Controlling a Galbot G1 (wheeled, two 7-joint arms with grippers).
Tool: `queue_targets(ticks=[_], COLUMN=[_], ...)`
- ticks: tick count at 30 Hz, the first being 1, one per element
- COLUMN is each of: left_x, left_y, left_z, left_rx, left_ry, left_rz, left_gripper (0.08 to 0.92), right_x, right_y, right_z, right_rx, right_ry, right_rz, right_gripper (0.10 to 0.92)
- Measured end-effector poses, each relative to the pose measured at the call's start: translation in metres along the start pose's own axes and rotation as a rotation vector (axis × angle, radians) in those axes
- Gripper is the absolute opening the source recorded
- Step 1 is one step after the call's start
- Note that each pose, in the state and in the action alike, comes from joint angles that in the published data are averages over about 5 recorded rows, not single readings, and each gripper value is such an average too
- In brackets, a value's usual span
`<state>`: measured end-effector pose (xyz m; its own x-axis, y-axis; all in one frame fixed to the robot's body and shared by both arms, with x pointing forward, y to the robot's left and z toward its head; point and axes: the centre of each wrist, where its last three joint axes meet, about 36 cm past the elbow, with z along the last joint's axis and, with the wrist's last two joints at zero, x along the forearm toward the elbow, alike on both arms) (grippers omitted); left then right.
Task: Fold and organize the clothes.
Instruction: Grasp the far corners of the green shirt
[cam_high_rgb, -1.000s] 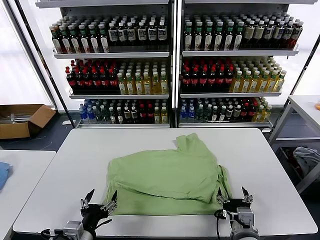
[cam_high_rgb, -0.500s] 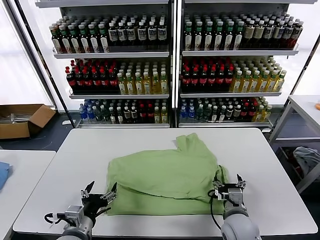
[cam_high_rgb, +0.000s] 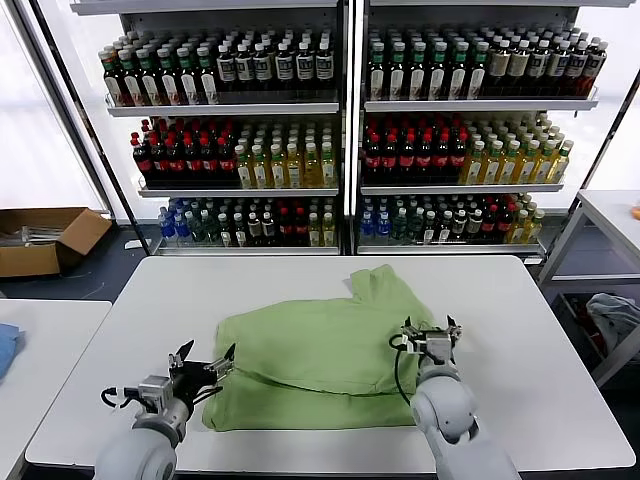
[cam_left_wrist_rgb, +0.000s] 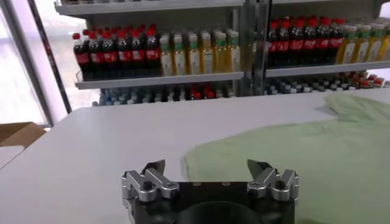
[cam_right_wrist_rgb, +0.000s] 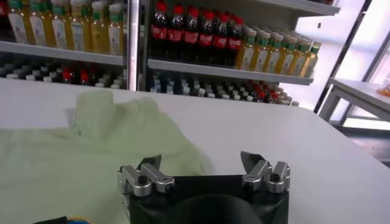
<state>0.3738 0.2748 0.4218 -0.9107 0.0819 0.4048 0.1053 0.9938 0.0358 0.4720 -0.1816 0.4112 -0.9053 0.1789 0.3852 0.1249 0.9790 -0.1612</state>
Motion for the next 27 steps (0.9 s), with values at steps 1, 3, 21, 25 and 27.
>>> queue_targets(ticks=[1, 3, 21, 25, 27], left_x=[-0.004, -0.012, -0.089, -0.103, -0.107], left_y=[0.002, 0.006, 0.027, 0.029, 0.031], left_z=[-0.002, -0.007, -0.034, -0.037, -0.038], left_rx=[-0.002, -0.007, -0.027, -0.029, -0.030], left_ry=[-0.001, -0.002, 0.044, 0.060, 0.067], left_rz=[0.004, 0.009, 0.051, 0.051, 0.048], left_gripper=[0.823, 0.823, 0.823, 0.823, 0.823], right_x=[-0.005, -0.015, -0.099, -0.113, -0.119], right_y=[0.002, 0.006, 0.038, 0.044, 0.046], right_z=[-0.005, -0.014, -0.087, -0.098, -0.101], right_rx=[-0.007, -0.020, -0.123, -0.133, -0.136], right_ry=[-0.003, -0.007, 0.027, 0.043, 0.051], right_rz=[-0.002, -0.007, -0.044, -0.046, -0.047], right_gripper=[0.823, 0.823, 0.823, 0.823, 0.823])
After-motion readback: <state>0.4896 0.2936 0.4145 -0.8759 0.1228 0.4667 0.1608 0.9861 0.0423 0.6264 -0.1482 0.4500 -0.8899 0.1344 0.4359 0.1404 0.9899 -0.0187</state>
